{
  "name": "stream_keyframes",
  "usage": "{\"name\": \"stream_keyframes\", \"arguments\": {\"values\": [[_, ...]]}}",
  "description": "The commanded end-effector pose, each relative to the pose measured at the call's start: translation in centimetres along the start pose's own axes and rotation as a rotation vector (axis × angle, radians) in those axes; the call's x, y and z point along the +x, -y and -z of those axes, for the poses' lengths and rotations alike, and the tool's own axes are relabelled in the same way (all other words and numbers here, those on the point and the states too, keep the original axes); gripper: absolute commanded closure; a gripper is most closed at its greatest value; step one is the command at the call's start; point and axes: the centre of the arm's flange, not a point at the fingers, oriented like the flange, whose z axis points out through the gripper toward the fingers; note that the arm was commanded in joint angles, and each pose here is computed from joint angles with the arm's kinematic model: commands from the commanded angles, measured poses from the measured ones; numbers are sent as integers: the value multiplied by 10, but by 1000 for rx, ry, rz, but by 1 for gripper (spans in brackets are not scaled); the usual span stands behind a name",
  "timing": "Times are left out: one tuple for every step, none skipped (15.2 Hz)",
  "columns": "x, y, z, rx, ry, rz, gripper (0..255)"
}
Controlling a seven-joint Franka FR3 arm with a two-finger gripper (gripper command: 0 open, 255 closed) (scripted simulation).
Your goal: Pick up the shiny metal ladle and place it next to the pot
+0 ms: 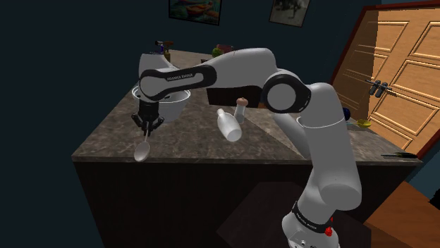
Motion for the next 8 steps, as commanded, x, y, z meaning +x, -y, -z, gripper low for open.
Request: {"name": "stream_keyframes", "arguments": {"values": [[2, -2, -10, 1, 0, 0, 255], [2, -3, -15, 1, 0, 0, 255], [2, -3, -20, 1, 0, 0, 255], [2, -4, -25, 1, 0, 0, 255], [2, -4, -31, 1, 0, 0, 255], [2, -5, -36, 1, 0, 0, 255], [3, -6, -43, 1, 0, 0, 255], [3, -6, -43, 1, 0, 0, 255]]}}
